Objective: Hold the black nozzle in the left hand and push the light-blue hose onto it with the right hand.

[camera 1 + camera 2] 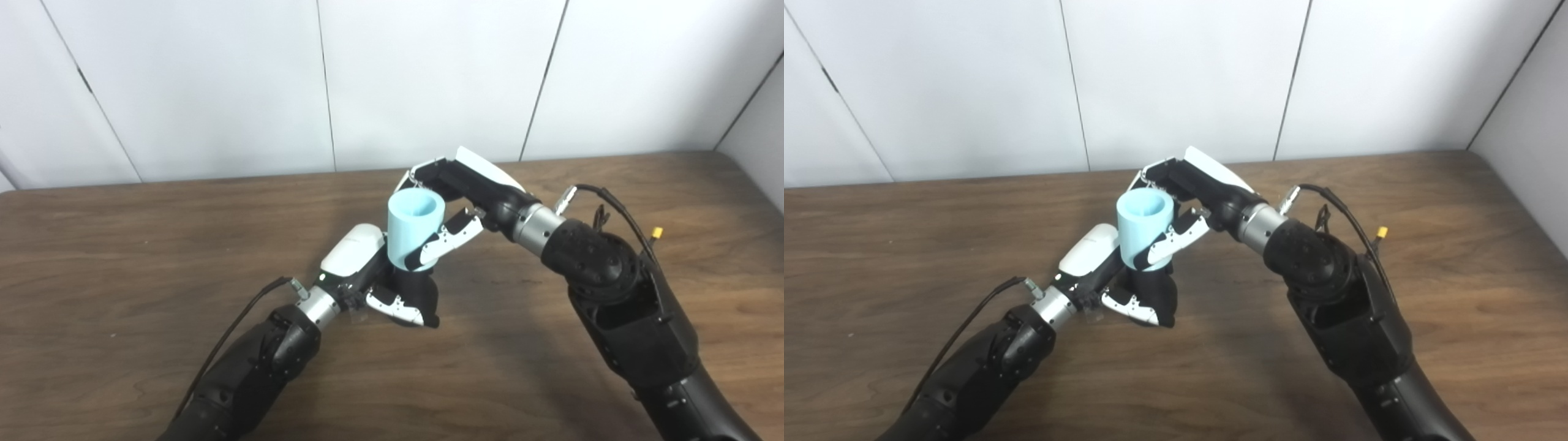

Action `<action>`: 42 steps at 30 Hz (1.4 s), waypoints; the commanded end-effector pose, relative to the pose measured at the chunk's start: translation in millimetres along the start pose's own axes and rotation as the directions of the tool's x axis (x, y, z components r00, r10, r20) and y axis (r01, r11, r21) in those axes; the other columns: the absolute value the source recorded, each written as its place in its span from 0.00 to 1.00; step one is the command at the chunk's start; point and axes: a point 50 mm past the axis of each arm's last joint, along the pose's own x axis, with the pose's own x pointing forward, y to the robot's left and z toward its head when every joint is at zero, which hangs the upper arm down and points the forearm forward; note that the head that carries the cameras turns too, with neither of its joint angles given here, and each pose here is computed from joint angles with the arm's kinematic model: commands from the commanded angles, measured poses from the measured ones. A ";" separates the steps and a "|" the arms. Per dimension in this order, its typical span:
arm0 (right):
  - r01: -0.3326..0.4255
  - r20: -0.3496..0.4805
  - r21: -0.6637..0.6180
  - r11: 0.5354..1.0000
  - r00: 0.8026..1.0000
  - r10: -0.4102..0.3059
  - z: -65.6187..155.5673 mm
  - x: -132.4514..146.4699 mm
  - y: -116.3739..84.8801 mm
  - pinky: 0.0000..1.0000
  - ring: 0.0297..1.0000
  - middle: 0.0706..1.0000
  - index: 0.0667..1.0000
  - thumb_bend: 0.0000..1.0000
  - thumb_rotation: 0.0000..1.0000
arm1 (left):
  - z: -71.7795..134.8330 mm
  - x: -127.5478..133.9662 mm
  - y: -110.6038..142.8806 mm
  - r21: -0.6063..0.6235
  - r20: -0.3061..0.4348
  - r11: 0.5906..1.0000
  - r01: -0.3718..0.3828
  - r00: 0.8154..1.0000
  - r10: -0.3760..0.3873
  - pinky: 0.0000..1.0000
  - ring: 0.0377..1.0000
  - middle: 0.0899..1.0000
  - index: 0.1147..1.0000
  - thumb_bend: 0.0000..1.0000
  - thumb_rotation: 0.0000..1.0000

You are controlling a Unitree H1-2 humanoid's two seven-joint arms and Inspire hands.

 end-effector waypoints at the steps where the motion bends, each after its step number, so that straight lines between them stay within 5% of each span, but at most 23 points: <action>1: -0.116 0.118 -0.025 0.993 0.986 0.118 20.9 -3.3 15.4 0.34 0.39 0.45 0.49 0.52 0.00 | -1.6 -84.3 -118.2 -0.165 -0.191 0.954 0.251 0.941 -0.281 0.33 0.40 0.38 0.44 0.50 0.00; 23: -0.089 0.024 -0.015 0.996 0.996 0.090 -29.7 -16.5 31.5 0.34 0.38 0.44 0.49 0.51 0.00 | -4.9 -92.0 -110.4 -0.169 -0.195 0.954 0.246 0.941 -0.277 0.31 0.40 0.38 0.44 0.50 0.00; 34: -0.038 -0.087 0.065 0.997 0.995 0.044 -56.4 -27.7 56.5 0.35 0.39 0.43 0.49 0.52 0.00 | -3.3 -93.0 -108.1 -0.175 -0.209 0.955 0.240 0.939 -0.275 0.32 0.40 0.38 0.44 0.50 0.00; 42: -0.080 -0.106 0.064 0.995 0.991 0.087 -64.5 -34.0 76.6 0.35 0.38 0.44 0.50 0.51 0.00 | -1.6 -91.8 -106.8 -0.169 -0.214 0.955 0.244 0.937 -0.277 0.32 0.40 0.38 0.44 0.50 0.00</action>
